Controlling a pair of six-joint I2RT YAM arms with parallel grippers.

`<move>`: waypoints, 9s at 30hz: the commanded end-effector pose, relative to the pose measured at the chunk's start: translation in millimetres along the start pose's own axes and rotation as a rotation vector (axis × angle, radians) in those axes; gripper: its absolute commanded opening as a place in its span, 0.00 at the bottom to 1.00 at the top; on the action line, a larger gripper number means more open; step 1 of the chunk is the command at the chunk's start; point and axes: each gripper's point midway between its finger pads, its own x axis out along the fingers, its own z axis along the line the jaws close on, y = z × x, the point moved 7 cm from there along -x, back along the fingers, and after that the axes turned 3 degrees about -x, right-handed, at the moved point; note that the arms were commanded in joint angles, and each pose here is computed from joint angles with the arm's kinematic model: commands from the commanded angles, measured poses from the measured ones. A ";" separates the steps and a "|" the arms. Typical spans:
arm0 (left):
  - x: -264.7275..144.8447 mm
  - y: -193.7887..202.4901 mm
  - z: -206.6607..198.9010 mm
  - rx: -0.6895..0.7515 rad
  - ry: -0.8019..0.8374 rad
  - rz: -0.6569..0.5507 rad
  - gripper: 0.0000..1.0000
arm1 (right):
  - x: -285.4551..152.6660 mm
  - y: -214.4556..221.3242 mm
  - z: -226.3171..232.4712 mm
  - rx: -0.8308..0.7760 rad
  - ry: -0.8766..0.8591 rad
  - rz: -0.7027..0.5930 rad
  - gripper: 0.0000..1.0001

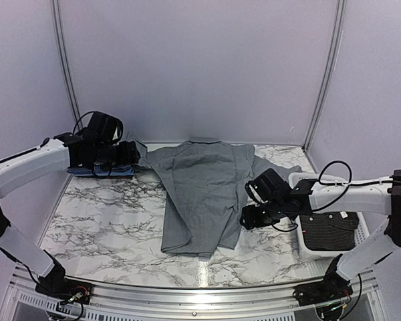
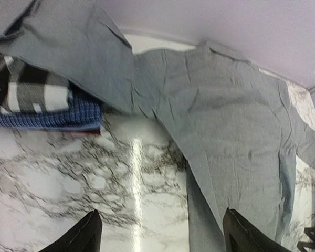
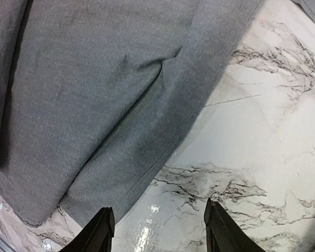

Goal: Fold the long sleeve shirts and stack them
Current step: Flatten out the crumpled shirt at the center of the board, then pick up the sleeve from the center of the board.

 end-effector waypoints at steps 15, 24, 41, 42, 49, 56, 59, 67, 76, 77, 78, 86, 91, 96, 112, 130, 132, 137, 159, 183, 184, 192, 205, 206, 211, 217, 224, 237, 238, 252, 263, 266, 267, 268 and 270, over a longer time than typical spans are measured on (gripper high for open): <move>-16.4 186.0 -105.0 0.231 0.106 0.227 0.76 | -1.0 33.4 20.6 0.021 -0.012 0.008 0.50; -2.1 229.8 -143.3 0.384 0.058 0.271 0.70 | 0.2 34.3 18.9 0.011 0.002 0.011 0.50; 8.1 260.7 -134.0 0.435 -0.032 0.323 0.35 | 5.3 33.6 25.1 -0.014 -0.025 0.024 0.50; 7.6 259.9 -133.1 0.433 -0.034 0.318 0.29 | 5.9 33.7 26.1 -0.016 -0.028 0.026 0.49; -2.6 246.9 -119.7 0.395 -0.053 0.270 0.00 | 12.3 34.0 41.6 -0.059 -0.026 0.047 0.50; -12.6 231.0 -101.4 0.353 -0.073 0.221 0.00 | 19.3 38.1 57.1 -0.090 -0.015 0.073 0.50; -16.2 225.1 -95.2 0.333 -0.076 0.208 0.00 | 23.7 43.5 56.6 -0.090 0.007 0.095 0.49; -26.3 207.3 -68.7 0.283 -0.090 0.185 0.00 | 38.8 60.8 54.4 -0.117 0.081 0.141 0.37; -43.3 189.6 -16.3 0.237 -0.135 0.208 0.00 | 6.1 71.9 23.0 -0.117 0.221 0.162 0.00; -45.3 189.4 -10.9 0.242 -0.140 0.219 0.00 | 0.8 75.0 18.6 -0.117 0.229 0.170 0.00; -46.9 189.9 -6.3 0.247 -0.144 0.228 0.00 | -3.9 77.8 14.7 -0.116 0.236 0.178 0.00; -53.4 220.8 33.4 0.238 -0.204 0.379 0.00 | -26.3 105.2 -4.2 -0.069 0.198 0.259 0.00; -60.8 238.4 62.2 0.150 -0.235 0.423 0.00 | -44.3 107.2 -8.8 -0.026 0.179 0.258 0.00; -62.8 250.4 75.1 0.105 -0.245 0.458 0.00 | -49.5 105.9 -8.5 -0.018 0.172 0.259 0.00; -61.9 258.5 79.0 0.123 -0.239 0.499 0.05 | -45.9 132.8 -8.1 -0.020 0.025 0.348 0.04; -58.9 129.0 36.3 0.102 -0.197 0.203 0.69 | -66.7 39.6 36.4 -0.067 -0.040 0.028 0.66; -56.9 106.0 36.2 0.086 -0.213 0.161 0.71 | -64.7 28.7 40.5 -0.065 -0.065 -0.005 0.69; -47.6 36.8 38.0 0.062 -0.260 0.045 0.71 | -60.5 -3.6 43.2 -0.055 -0.104 -0.089 0.73; 84.7 -147.8 88.9 0.043 -0.557 -0.194 0.66 | -41.5 -68.8 47.9 -0.060 -0.159 -0.208 0.74; 143.5 -146.6 144.7 0.044 -0.631 -0.099 0.54 | -28.6 -71.3 51.7 -0.057 -0.158 -0.174 0.74; 143.0 -148.3 145.9 0.039 -0.634 -0.104 0.54 | -28.7 -71.2 52.6 -0.058 -0.159 -0.174 0.74; 137.6 -161.7 153.1 0.021 -0.664 -0.146 0.37 | -26.9 -70.4 51.5 -0.056 -0.156 -0.169 0.74; 137.7 -158.3 148.6 0.045 -0.608 -0.110 0.43 | -28.1 -72.0 52.4 -0.058 -0.158 -0.176 0.74; 138.0 -156.7 149.1 0.046 -0.613 -0.106 0.44 | -27.8 -72.0 52.5 -0.058 -0.158 -0.174 0.74; 144.3 -147.4 151.6 0.056 -0.627 -0.078 0.51 | -26.5 -72.2 53.6 -0.064 -0.160 -0.171 0.74; 152.2 -140.7 154.3 0.065 -0.640 -0.056 0.55 | -25.9 -71.0 52.9 -0.061 -0.160 -0.167 0.74; 158.2 -135.5 157.8 0.075 -0.655 -0.038 0.61 | -26.2 -68.8 52.0 -0.057 -0.160 -0.167 0.74; 146.5 -145.9 170.0 0.083 -0.812 -0.105 0.39 | -24.5 -67.8 51.0 -0.054 -0.157 -0.163 0.74; 146.7 -146.9 169.8 0.083 -0.811 -0.107 0.36 | -24.1 -67.4 51.5 -0.055 -0.158 -0.162 0.74; 149.4 -151.3 169.1 0.085 -0.786 -0.107 0.00 | -23.0 -68.3 52.2 -0.055 -0.160 -0.159 0.74; 97.0 -182.7 138.6 0.086 -0.694 -0.205 0.00 | -19.4 -72.5 54.3 -0.062 -0.155 -0.167 0.74; 79.2 -186.7 118.7 0.093 -0.614 -0.225 0.00 | -18.3 -74.5 54.2 -0.059 -0.150 -0.173 0.74; 74.5 -186.6 112.8 0.097 -0.586 -0.227 0.00 | -18.4 -75.3 53.9 -0.058 -0.146 -0.178 0.74; 69.4 -186.1 106.1 0.099 -0.551 -0.227 0.00 | -18.7 -76.1 54.1 -0.058 -0.143 -0.184 0.74; 61.7 -181.1 92.8 0.110 -0.487 -0.216 0.00 | -18.8 -77.1 52.9 -0.056 -0.131 -0.191 0.74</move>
